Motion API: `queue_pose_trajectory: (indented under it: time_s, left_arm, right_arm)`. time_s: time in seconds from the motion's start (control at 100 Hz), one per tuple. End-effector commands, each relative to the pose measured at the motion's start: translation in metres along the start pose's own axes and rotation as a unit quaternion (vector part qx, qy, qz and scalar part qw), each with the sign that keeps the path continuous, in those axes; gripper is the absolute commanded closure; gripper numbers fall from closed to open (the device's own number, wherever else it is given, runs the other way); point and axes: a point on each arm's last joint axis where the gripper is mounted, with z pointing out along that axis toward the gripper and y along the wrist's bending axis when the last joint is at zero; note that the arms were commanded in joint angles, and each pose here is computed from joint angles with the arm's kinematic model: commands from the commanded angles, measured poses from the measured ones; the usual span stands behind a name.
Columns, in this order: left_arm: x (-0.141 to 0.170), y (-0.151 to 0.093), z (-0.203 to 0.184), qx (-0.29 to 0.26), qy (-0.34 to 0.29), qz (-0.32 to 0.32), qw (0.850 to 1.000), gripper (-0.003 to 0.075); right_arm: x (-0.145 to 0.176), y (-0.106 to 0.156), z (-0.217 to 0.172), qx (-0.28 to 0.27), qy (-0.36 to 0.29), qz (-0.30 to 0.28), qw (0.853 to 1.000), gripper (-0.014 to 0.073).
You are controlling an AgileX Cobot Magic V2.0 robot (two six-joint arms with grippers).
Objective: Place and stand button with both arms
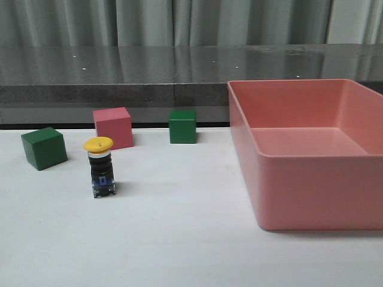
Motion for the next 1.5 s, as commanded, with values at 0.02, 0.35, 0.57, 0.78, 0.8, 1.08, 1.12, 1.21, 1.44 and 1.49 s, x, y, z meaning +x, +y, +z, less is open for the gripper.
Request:
queue_pose_trajectory:
  time_s: [0.02, 0.35, 0.57, 0.78, 0.8, 1.08, 1.12, 1.21, 1.44, 1.49]
  left_arm:
    - [-0.016, 0.001, -0.003, 0.002, -0.054, -0.011, 0.999, 0.0739]
    - [-0.017, 0.003, -0.003, -0.008, -0.066, -0.003, 0.998, 0.0739]
    - [0.0, 0.015, -0.02, -0.084, -0.111, -0.022, 0.99, 0.0739]
    - [0.031, 0.015, -0.042, -0.15, -0.17, -0.034, 0.973, 0.0739]
    - [0.033, 0.015, -0.044, -0.154, -0.176, -0.034, 0.972, 0.0739]
    - [0.072, 0.009, -0.05, -0.196, -0.208, -0.027, 0.958, 0.0739]
    - [0.075, 0.009, -0.048, -0.196, -0.21, -0.018, 0.958, 0.0739]
    - [0.081, 0.008, -0.045, -0.192, -0.221, -0.013, 0.956, 0.0739]
    - [0.085, 0.007, -0.043, -0.19, -0.221, -0.004, 0.957, 0.0739]
    - [0.085, 0.007, -0.043, -0.19, -0.221, -0.004, 0.957, 0.0739]
  right_arm:
    - [-0.012, -0.001, -0.003, 0.004, -0.038, -0.002, 0.999, 0.0655]
    - [-0.012, -0.001, -0.003, 0.004, -0.038, -0.002, 0.999, 0.0655]
    - [-0.012, -0.001, -0.003, 0.004, -0.036, -0.002, 0.999, 0.0655]
    - [-0.012, -0.001, -0.003, 0.004, -0.036, -0.002, 0.999, 0.0655]
    - [-0.012, -0.001, -0.003, 0.004, -0.036, -0.002, 0.999, 0.0655]
    - [-0.012, -0.001, -0.003, 0.004, -0.037, -0.002, 0.999, 0.0655]
    - [-0.012, -0.001, -0.003, 0.004, -0.036, -0.002, 0.999, 0.0655]
    - [-0.012, -0.001, -0.003, 0.004, -0.037, -0.002, 0.999, 0.0655]
    - [-0.012, -0.001, -0.003, 0.004, -0.036, -0.002, 0.999, 0.0655]
    - [-0.012, -0.001, -0.003, 0.004, -0.036, -0.002, 0.999, 0.0655]
